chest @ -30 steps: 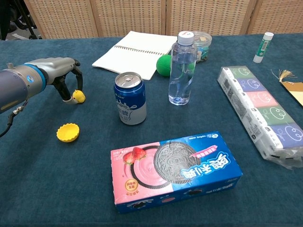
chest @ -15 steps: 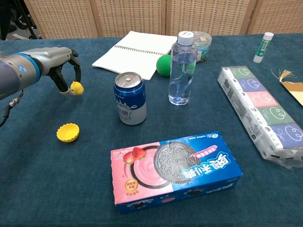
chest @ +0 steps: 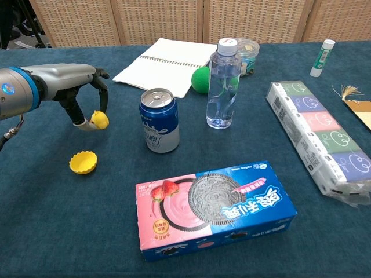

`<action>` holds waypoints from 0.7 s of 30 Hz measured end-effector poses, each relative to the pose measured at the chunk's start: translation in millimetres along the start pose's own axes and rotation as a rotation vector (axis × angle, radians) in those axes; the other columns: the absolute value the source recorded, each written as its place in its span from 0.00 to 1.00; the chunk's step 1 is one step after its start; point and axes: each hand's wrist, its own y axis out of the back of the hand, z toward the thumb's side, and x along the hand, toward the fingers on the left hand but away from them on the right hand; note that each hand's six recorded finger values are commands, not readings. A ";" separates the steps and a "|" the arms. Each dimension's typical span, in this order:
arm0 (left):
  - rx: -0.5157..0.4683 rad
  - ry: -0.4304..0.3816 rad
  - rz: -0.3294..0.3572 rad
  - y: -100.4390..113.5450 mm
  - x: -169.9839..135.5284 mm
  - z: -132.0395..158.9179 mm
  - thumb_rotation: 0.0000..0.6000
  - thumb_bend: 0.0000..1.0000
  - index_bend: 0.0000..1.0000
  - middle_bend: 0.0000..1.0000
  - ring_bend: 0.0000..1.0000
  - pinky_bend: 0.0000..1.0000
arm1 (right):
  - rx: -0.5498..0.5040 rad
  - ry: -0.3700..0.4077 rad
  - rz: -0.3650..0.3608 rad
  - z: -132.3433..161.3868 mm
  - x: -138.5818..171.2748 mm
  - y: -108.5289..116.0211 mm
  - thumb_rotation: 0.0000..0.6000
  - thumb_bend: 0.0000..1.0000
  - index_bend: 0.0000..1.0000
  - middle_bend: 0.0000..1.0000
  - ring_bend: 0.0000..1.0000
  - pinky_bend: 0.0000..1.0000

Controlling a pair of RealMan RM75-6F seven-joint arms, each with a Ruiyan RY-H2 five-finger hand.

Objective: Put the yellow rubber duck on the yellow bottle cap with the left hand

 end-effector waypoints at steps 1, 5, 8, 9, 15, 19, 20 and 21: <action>0.006 -0.003 -0.007 -0.2 -1.8 0.3 1.00 0.26 0.55 0.00 0.00 0.00 | 0.001 0.000 0.000 0.1 0.0 0.0 1.00 0.00 0.12 0.00 0.00 0.00; 0.023 -0.004 -0.047 -2.1 -6.8 -0.9 1.00 0.26 0.56 0.00 0.00 0.00 | 0.002 0.001 0.000 0.6 0.4 0.0 1.00 0.00 0.12 0.00 0.00 0.00; 0.035 -0.007 -0.079 -3.1 -9.6 -1.3 1.00 0.26 0.56 0.00 0.00 0.00 | 0.003 0.002 -0.001 0.8 1.0 0.4 1.00 0.00 0.12 0.00 0.00 0.00; 0.043 -0.010 -0.087 -3.0 -10.7 -0.9 1.00 0.26 0.56 0.00 0.00 0.00 | 0.003 0.003 -0.002 0.9 1.2 0.5 1.00 0.00 0.12 0.00 0.00 0.00; 0.044 -0.029 -0.108 -4.6 -14.7 4.4 1.00 0.26 0.56 0.00 0.00 0.00 | 0.006 0.004 0.001 1.4 1.7 0.1 1.00 0.00 0.12 0.00 0.00 0.00; 0.046 -0.042 -0.127 -5.9 -17.8 7.8 1.00 0.26 0.56 0.00 0.00 0.00 | 0.006 0.003 0.002 1.1 2.2 0.4 1.00 0.00 0.12 0.00 0.00 0.00; 0.048 -0.044 -0.130 -6.3 -18.6 8.4 1.00 0.26 0.56 0.00 0.00 0.00 | 0.006 0.001 0.003 0.9 2.4 0.3 1.00 0.00 0.12 0.00 0.00 0.00; 0.051 -0.046 -0.134 -6.8 -19.4 9.0 1.00 0.26 0.56 0.00 0.00 0.00 | 0.006 0.000 0.004 0.8 2.5 0.3 1.00 0.00 0.12 0.00 0.00 0.00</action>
